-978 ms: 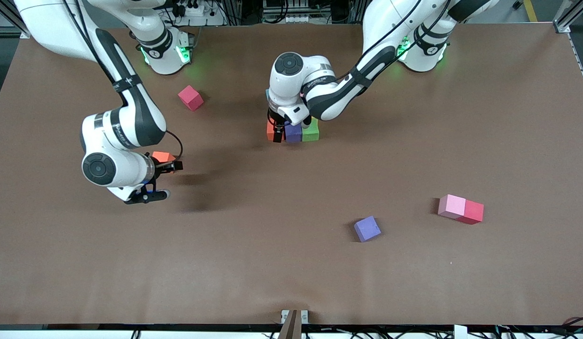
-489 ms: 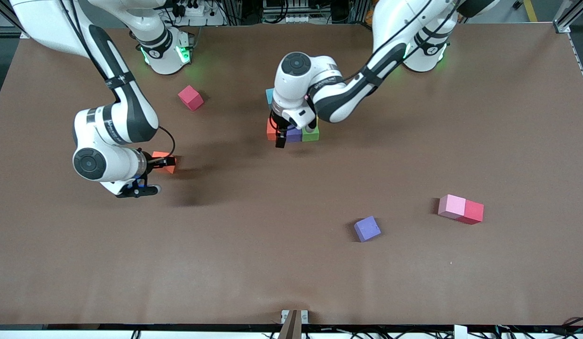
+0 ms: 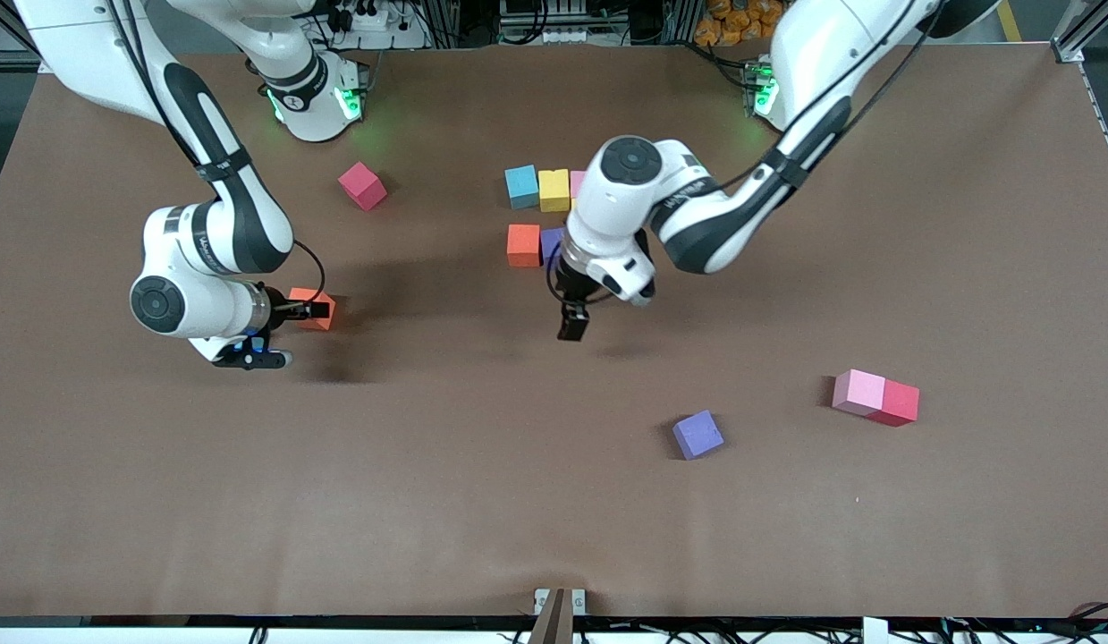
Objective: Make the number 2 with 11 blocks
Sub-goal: 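Lift the left gripper toward the purple cube while the right gripper grasps orange, then grasp the purple cube with the left gripper while the right gripper lifts orange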
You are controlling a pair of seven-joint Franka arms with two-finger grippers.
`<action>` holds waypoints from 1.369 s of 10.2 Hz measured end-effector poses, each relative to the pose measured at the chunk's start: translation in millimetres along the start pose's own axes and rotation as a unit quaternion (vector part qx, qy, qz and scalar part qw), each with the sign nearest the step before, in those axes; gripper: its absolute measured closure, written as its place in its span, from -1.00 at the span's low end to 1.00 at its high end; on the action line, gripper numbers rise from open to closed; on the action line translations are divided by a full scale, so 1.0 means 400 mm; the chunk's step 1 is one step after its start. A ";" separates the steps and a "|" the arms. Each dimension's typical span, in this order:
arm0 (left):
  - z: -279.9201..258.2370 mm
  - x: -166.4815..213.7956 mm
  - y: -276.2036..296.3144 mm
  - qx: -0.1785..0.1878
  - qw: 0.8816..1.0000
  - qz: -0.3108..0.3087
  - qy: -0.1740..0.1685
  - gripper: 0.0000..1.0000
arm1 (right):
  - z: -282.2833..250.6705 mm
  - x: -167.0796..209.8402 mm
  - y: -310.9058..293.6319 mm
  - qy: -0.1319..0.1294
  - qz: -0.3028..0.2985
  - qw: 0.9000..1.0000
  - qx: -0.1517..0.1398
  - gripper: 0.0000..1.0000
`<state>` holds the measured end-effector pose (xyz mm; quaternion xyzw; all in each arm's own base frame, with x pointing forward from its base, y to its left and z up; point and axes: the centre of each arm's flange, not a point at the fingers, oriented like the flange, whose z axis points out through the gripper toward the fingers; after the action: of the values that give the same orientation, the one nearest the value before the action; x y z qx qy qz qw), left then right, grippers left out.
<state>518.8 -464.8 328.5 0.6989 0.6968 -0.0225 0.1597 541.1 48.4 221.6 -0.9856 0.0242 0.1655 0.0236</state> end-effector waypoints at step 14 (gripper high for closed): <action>-0.030 0.500 0.331 0.020 0.951 0.307 0.015 -1.00 | 0.080 -0.013 0.016 0.026 0.006 1.000 0.002 -0.23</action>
<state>652.0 -265.3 314.3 0.8826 0.4499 0.0240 0.1341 525.6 43.9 193.0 -0.9894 0.0307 0.1401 0.0244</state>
